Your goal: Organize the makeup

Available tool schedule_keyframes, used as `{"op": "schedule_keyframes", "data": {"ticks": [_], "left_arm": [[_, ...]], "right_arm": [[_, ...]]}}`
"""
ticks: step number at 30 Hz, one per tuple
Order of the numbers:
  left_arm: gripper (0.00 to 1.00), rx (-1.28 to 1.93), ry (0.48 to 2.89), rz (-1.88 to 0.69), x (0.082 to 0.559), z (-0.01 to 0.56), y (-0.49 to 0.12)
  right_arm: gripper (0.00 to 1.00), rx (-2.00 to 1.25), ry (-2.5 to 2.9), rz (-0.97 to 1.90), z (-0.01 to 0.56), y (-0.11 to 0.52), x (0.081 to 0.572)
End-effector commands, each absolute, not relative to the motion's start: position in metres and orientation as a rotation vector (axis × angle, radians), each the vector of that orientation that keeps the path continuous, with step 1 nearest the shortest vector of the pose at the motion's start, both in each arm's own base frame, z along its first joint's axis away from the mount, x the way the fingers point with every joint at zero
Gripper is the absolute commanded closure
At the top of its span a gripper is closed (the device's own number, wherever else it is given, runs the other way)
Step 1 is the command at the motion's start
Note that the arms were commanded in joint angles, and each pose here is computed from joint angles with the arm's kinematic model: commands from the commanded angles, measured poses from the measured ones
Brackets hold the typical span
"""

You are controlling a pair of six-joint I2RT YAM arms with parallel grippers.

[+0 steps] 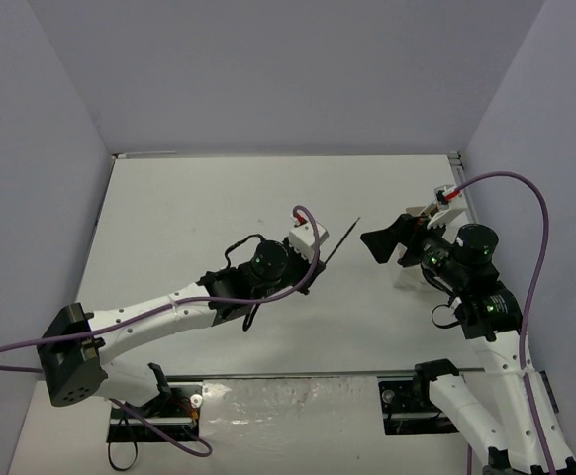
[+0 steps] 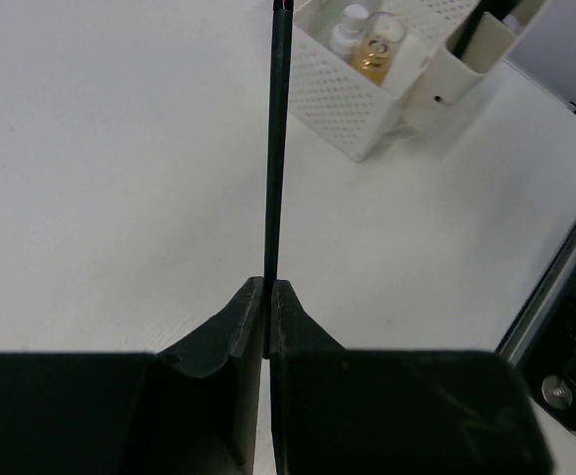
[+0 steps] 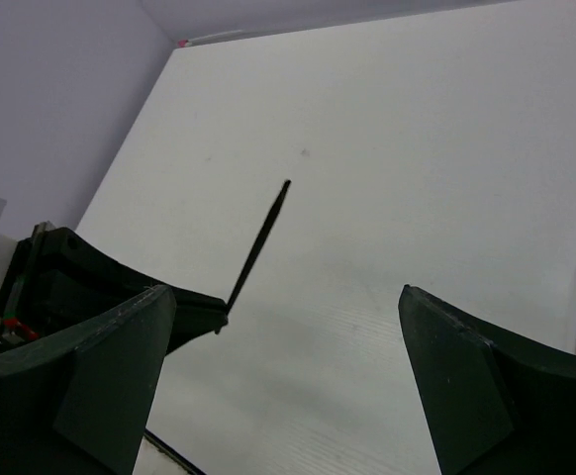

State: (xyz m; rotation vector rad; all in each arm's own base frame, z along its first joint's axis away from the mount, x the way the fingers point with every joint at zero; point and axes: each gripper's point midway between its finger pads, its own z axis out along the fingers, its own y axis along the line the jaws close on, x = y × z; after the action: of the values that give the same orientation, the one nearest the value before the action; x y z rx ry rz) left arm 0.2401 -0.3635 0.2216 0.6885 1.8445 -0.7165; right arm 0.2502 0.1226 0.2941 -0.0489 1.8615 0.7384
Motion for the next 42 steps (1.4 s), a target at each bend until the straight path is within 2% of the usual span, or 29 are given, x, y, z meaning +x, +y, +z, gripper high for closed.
{"op": "schedule_keyframes", "data": {"ticks": [1, 11, 15, 19, 26, 29, 35, 36, 38, 39, 40, 42], "left_arm": [[1.0, 0.791, 1.556, -0.861, 0.219, 0.295, -0.39], [1.0, 0.858, 1.48, -0.859, 0.206, 0.313, -0.395], [1.0, 0.878, 1.465, -0.845, 0.205, 0.316, -0.395], [1.0, 0.895, 1.449, -0.828, 0.206, 0.318, -0.395], [1.0, 0.937, 1.432, -0.813, 0.204, 0.317, -0.396], [1.0, 0.94, 1.432, -0.802, 0.204, 0.315, -0.395], [1.0, 0.941, 1.448, -0.794, 0.205, 0.31, -0.395], [0.98, 0.94, 1.449, -0.793, 0.206, 0.31, -0.394], [0.83, 0.92, 1.469, -0.78, 0.209, 0.308, -0.392], [0.7, 0.908, 1.477, -0.773, 0.21, 0.307, -0.39], [0.49, 0.894, 1.487, -0.766, 0.212, 0.305, -0.388], [0.3, 0.873, 1.507, -0.758, 0.214, 0.302, -0.385]], "right_arm": [[0.08, -0.147, 1.742, 0.911, 0.328, 0.149, 0.25], [0.14, -0.191, 1.783, 0.966, 0.315, 0.16, 0.249], [0.2, -0.204, 1.805, 0.977, 0.308, 0.164, 0.249], [0.31, -0.233, 1.826, 1.0, 0.301, 0.171, 0.247], [0.58, -0.259, 1.838, 1.005, 0.297, 0.178, 0.245], [0.75, -0.26, 1.841, 1.003, 0.296, 0.18, 0.245], [1.0, -0.247, 1.839, 0.963, 0.296, 0.175, 0.246], [1.0, -0.248, 1.837, 0.963, 0.297, 0.175, 0.246], [1.0, -0.241, 1.841, 0.941, 0.297, 0.172, 0.247], [1.0, -0.237, 1.842, 0.928, 0.297, 0.17, 0.248], [1.0, -0.224, 1.84, 0.903, 0.298, 0.167, 0.249], [1.0, -0.189, 1.829, 0.832, 0.301, 0.157, 0.252]]}}
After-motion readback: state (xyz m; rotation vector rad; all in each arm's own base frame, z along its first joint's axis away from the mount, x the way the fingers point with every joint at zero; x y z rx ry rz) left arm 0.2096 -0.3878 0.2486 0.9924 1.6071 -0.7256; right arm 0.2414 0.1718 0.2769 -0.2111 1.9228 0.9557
